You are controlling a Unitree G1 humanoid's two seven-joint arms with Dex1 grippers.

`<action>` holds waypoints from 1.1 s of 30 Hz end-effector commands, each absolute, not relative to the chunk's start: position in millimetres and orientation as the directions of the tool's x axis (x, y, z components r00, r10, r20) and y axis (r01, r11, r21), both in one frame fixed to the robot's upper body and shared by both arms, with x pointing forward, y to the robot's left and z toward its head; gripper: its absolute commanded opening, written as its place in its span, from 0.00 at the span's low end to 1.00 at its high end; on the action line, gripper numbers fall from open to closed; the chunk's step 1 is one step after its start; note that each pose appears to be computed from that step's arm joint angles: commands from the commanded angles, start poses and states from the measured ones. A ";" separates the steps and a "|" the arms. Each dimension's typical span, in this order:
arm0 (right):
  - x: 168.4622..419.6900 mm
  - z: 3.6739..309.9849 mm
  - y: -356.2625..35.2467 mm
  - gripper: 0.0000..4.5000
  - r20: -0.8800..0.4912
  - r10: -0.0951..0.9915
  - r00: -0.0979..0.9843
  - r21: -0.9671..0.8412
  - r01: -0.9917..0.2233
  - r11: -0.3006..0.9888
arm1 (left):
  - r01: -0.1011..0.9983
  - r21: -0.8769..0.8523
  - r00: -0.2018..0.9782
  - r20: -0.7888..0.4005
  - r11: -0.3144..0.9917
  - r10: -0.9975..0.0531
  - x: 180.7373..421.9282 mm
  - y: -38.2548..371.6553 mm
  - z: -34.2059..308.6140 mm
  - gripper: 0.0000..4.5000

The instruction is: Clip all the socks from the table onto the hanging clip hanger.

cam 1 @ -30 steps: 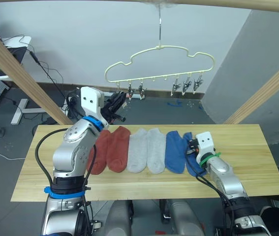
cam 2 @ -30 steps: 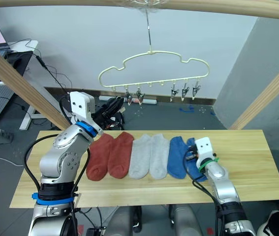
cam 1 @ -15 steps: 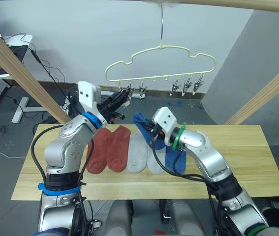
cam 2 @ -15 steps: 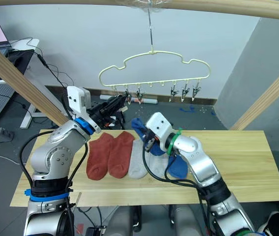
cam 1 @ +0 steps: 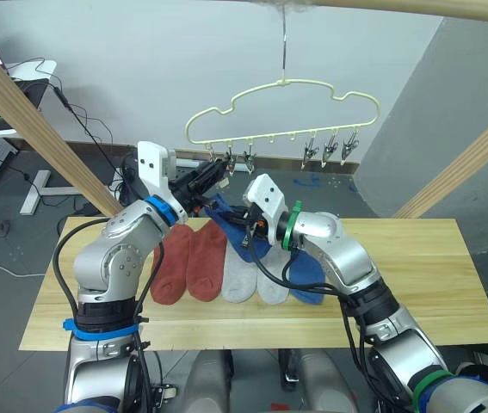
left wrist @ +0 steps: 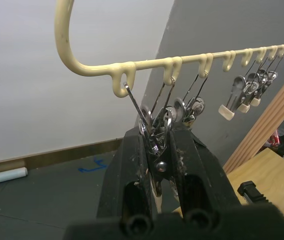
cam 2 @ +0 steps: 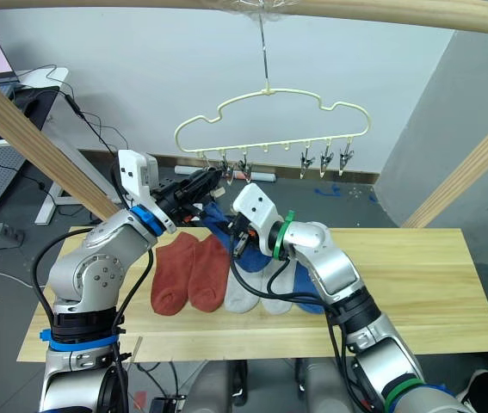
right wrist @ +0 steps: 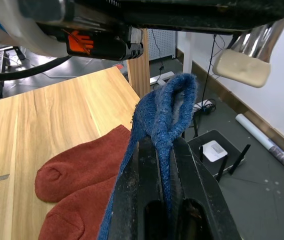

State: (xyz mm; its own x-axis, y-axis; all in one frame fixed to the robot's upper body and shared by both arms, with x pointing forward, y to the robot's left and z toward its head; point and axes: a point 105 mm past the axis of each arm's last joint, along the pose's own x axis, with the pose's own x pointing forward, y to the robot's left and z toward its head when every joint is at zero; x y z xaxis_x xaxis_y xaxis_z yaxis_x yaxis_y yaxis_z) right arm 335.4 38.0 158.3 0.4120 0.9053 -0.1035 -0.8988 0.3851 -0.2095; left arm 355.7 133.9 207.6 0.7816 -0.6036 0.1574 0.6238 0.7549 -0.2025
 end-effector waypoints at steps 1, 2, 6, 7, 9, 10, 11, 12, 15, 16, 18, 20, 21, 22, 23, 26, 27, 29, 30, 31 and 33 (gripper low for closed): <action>337.6 180.3 42.1 0.00 -0.025 0.908 0.419 -0.239 -0.884 0.401 | 0.659 -0.163 0.751 0.203 0.734 -0.629 347.5 129.5 221.3 0.06; 339.9 183.1 41.4 0.00 -0.013 0.903 0.430 -0.241 -0.878 0.414 | 0.659 -0.164 0.751 0.202 0.734 -0.629 347.6 129.9 220.7 0.06; 343.5 186.8 39.1 0.00 0.003 0.894 0.447 -0.245 -0.867 0.434 | 0.656 -0.163 0.753 0.199 0.737 -0.627 347.4 130.8 219.5 0.06; 344.2 186.9 38.8 0.00 0.004 0.893 0.450 -0.243 -0.866 0.437 | 0.656 -0.163 0.754 0.199 0.737 -0.626 347.5 131.0 219.3 0.06; 344.8 186.9 38.1 0.00 0.006 0.891 0.453 -0.239 -0.865 0.441 | 0.655 -0.165 0.754 0.199 0.737 -0.626 347.5 130.9 219.1 0.06; 345.5 187.5 37.7 0.00 0.011 0.889 0.457 -0.236 -0.863 0.447 | 0.656 -0.166 0.754 0.199 0.737 -0.626 347.5 130.7 219.0 0.06; 345.7 187.8 37.5 0.00 0.014 0.888 0.460 -0.233 -0.862 0.450 | 0.656 -0.166 0.753 0.199 0.736 -0.627 347.2 130.6 218.9 0.06; 346.5 188.2 37.3 0.00 0.017 0.885 0.464 -0.231 -0.860 0.456 | 0.657 -0.167 0.753 0.198 0.735 -0.627 347.1 130.6 218.7 0.06; 348.7 188.6 36.6 0.00 0.022 0.879 0.476 -0.229 -0.853 0.468 | 0.659 -0.176 0.751 0.194 0.731 -0.631 346.6 130.3 217.9 0.06; 349.3 189.1 36.4 0.00 0.026 0.877 0.480 -0.228 -0.851 0.473 | 0.662 -0.180 0.749 0.192 0.728 -0.634 346.1 130.0 217.4 0.06; 350.2 191.1 36.7 0.00 0.037 0.874 0.485 -0.227 -0.847 0.480 | 0.664 -0.191 0.748 0.186 0.723 -0.637 345.3 130.0 216.2 0.06; 351.3 194.5 37.0 0.00 0.051 0.869 0.492 -0.231 -0.841 0.489 | 0.666 -0.204 0.746 0.184 0.717 -0.641 343.9 130.7 215.2 0.06; 351.8 195.7 37.0 0.00 0.057 0.867 0.494 -0.233 -0.838 0.493 | 0.666 -0.205 0.746 0.182 0.717 -0.640 343.4 131.3 214.8 0.06; 352.4 196.5 36.9 0.00 0.062 0.866 0.497 -0.235 -0.836 0.496 | 0.665 -0.207 0.747 0.180 0.718 -0.640 343.1 131.6 214.5 0.06; 352.7 196.9 36.8 0.00 0.064 0.865 0.498 -0.236 -0.834 0.498 | 0.665 -0.207 0.747 0.179 0.718 -0.640 342.9 131.8 214.4 0.06; 354.1 199.6 36.3 0.00 0.076 0.860 0.504 -0.239 -0.828 0.507 | 0.652 -0.211 0.758 0.171 0.728 -0.629 343.1 134.4 212.9 0.06; 354.1 200.4 36.4 0.00 0.080 0.860 0.504 -0.240 -0.828 0.508 | 0.647 -0.213 0.763 0.169 0.732 -0.624 343.4 135.3 212.3 0.06; 353.3 202.1 37.2 0.00 0.089 0.862 0.499 -0.239 -0.829 0.505 | 0.640 -0.210 0.768 0.165 0.739 -0.618 344.0 136.2 211.5 0.14; 352.0 203.3 38.3 0.00 0.094 0.865 0.493 -0.237 -0.833 0.500 | 0.640 -0.209 0.769 0.165 0.740 -0.618 344.0 135.9 210.8 0.22; 351.1 204.1 39.2 0.00 0.098 0.868 0.487 -0.237 -0.835 0.496 | 0.639 -0.209 0.769 0.165 0.740 -0.618 344.1 135.7 210.4 0.27; 349.4 205.3 40.7 0.00 0.105 0.872 0.478 -0.233 -0.840 0.489 | 0.641 -0.214 0.768 0.168 0.738 -0.618 344.1 135.0 210.1 0.41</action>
